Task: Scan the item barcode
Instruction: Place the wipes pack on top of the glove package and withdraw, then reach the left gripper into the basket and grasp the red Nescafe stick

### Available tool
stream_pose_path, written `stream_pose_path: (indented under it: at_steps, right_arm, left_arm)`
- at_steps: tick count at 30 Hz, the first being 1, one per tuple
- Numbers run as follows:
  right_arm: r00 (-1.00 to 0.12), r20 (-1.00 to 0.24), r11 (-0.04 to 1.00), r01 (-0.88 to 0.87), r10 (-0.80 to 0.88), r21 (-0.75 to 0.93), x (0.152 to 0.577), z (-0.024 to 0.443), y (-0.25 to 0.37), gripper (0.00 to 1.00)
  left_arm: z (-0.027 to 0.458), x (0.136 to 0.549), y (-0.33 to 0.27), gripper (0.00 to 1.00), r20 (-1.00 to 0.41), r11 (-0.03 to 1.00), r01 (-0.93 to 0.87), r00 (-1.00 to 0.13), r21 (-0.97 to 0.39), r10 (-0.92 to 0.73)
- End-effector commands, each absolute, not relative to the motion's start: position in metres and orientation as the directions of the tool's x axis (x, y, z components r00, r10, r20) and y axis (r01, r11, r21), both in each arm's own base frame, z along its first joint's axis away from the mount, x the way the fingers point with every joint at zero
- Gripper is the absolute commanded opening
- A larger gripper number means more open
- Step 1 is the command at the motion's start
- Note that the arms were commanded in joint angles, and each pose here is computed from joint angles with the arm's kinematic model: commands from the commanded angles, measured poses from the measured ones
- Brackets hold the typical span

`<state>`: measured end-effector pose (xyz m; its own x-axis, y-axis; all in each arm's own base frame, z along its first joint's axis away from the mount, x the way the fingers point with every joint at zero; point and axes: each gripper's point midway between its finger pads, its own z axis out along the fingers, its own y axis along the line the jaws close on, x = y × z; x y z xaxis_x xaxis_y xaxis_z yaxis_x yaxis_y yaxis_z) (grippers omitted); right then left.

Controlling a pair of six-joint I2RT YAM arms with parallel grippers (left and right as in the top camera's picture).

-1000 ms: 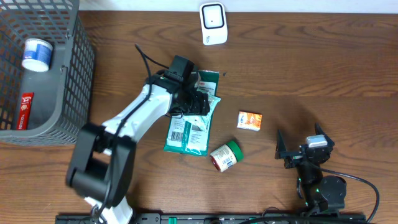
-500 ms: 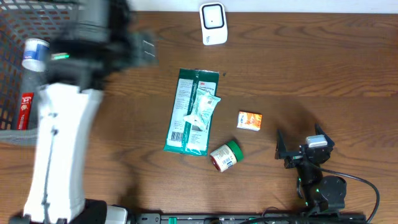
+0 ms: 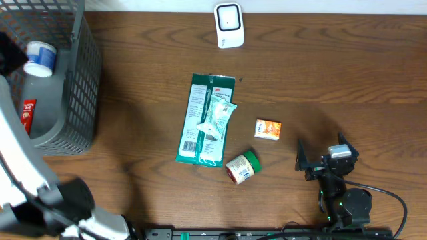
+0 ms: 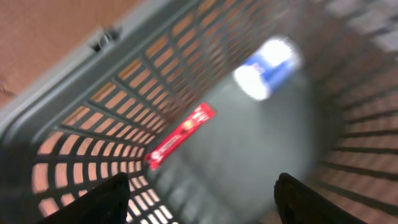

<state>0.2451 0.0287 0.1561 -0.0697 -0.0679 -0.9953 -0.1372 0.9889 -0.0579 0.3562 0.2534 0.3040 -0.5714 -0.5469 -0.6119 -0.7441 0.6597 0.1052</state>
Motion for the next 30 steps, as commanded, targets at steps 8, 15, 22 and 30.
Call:
stream_pose_path:
  at_steps: [8,15,22,30]
  right_arm:
    - [-0.072,-0.995,0.990,-0.128,-0.063,-0.053,0.245,0.156,0.027,0.99]
    - [-0.072,-0.995,0.990,-0.128,-0.063,-0.053,0.245,0.156,0.027,0.99]
    - [-0.072,-0.995,0.990,-0.128,-0.063,-0.053,0.245,0.156,0.027,0.99]
    - [-0.072,-0.995,0.990,-0.128,-0.063,-0.053,0.245,0.156,0.027,0.99]
  left_arm:
    - [0.156,0.360,0.292,0.74,-0.249,0.733,-0.622,-0.783,0.276,-0.571]
    - [0.111,0.362,0.294,0.74,-0.136,0.780,-0.552,-0.832,0.295,-0.537]
    - [0.080,0.361,0.298,0.74,-0.058,0.827,-0.474,-0.875,0.303,-0.481]
    - [0.050,0.346,0.311,0.74,0.010,0.827,-0.476,-0.865,0.299,-0.502]
